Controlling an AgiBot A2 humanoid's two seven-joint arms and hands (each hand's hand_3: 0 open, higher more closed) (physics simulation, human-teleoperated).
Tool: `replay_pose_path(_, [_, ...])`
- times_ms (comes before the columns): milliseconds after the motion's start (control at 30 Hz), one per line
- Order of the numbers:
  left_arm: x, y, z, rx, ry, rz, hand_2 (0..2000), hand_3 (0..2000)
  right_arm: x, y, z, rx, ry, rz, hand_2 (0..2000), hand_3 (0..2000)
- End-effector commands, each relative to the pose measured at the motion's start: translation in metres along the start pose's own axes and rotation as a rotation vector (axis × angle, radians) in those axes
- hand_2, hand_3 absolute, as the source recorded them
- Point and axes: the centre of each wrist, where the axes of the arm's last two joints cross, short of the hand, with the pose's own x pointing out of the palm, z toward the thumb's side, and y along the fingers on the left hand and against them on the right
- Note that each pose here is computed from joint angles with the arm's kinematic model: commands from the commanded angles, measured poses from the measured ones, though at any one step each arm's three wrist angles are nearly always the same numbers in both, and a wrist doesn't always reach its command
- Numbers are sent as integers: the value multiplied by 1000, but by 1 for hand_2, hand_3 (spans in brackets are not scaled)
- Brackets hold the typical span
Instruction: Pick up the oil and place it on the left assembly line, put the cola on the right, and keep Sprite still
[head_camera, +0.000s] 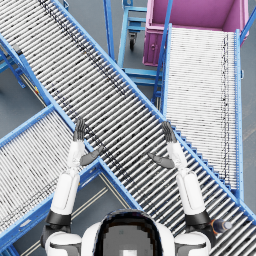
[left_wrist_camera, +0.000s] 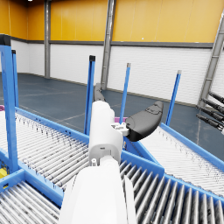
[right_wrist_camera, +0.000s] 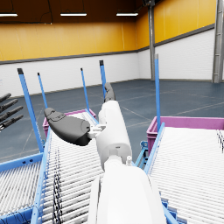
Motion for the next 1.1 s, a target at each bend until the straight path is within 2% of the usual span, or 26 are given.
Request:
replay_pose_path(33, [0, 0, 0, 0, 0, 0, 0, 0, 0, 0, 0, 0, 0, 0, 0, 0])
replay_pose_path(1100, [0, 0, 0, 0, 0, 0, 0, 0, 0, 0, 0, 0, 0, 0, 0, 0])
